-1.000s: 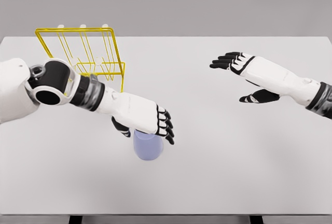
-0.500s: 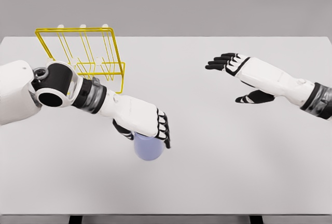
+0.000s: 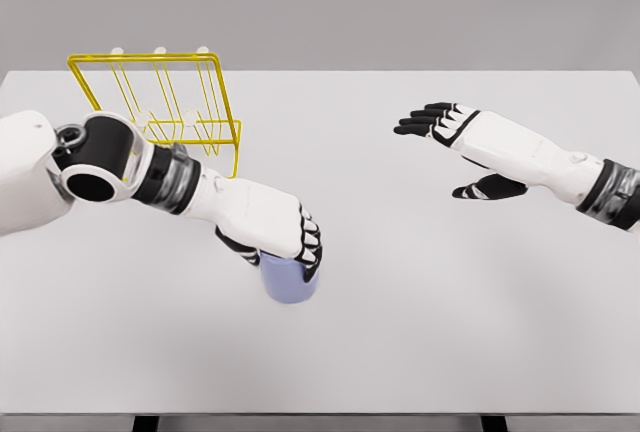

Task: Place the cup on the cup holder with both arms

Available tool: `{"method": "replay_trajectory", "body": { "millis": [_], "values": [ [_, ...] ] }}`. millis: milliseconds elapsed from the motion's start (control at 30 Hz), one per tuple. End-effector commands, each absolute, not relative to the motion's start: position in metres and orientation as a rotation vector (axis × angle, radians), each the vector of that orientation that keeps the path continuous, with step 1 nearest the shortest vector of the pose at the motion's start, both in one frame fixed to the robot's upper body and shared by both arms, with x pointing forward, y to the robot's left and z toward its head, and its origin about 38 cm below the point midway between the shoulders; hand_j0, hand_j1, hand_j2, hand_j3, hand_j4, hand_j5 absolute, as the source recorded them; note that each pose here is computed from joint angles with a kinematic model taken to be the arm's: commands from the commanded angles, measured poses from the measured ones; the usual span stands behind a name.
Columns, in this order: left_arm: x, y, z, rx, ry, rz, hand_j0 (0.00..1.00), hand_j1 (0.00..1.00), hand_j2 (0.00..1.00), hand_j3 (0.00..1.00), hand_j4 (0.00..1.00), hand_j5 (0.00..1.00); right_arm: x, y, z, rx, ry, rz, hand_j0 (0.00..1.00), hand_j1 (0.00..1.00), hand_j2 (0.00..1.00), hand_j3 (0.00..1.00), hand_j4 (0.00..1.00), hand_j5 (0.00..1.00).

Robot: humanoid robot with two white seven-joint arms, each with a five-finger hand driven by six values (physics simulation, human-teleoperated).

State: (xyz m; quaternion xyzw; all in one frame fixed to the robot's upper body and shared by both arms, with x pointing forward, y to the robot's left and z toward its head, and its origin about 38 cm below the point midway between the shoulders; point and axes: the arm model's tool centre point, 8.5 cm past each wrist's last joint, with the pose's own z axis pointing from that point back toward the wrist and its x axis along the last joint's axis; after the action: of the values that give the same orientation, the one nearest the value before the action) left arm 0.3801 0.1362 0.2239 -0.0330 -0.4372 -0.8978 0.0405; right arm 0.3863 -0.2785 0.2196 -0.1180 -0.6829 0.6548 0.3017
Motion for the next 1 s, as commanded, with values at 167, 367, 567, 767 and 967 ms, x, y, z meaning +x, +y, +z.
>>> {"method": "replay_trajectory", "body": {
  "millis": [167,367,567,767,967],
  "values": [
    [0.385,0.147,0.248,-0.07,-1.372,-2.713,0.55,0.55,0.55,0.55,0.55,0.55,0.387,-0.276,0.218,-0.318,-1.81,1.735,1.0,1.0,1.0,1.0,1.0,1.0],
    [0.389,0.152,0.268,-0.038,-1.397,-2.698,0.55,0.55,0.55,0.55,0.55,0.55,0.387,-0.275,0.218,-0.315,-1.811,1.735,1.0,1.0,1.0,1.0,1.0,1.0],
    [0.394,0.156,0.288,-0.003,-1.421,-2.683,0.55,0.55,0.55,0.55,0.55,0.55,0.388,-0.272,0.217,-0.316,-1.816,1.733,1.0,1.0,1.0,1.0,1.0,1.0],
    [0.4,0.16,0.308,0.043,-1.443,-2.665,0.55,0.55,0.55,0.55,0.55,0.55,0.39,-0.274,0.215,-0.328,-1.801,1.735,1.0,1.0,1.0,1.0,1.0,1.0],
    [0.406,0.166,0.317,0.092,-1.448,-2.652,0.55,0.55,0.55,0.55,0.55,0.55,0.39,-0.274,0.215,-0.326,-1.8,1.736,1.0,1.0,1.0,1.0,1.0,1.0]
  ]
}}
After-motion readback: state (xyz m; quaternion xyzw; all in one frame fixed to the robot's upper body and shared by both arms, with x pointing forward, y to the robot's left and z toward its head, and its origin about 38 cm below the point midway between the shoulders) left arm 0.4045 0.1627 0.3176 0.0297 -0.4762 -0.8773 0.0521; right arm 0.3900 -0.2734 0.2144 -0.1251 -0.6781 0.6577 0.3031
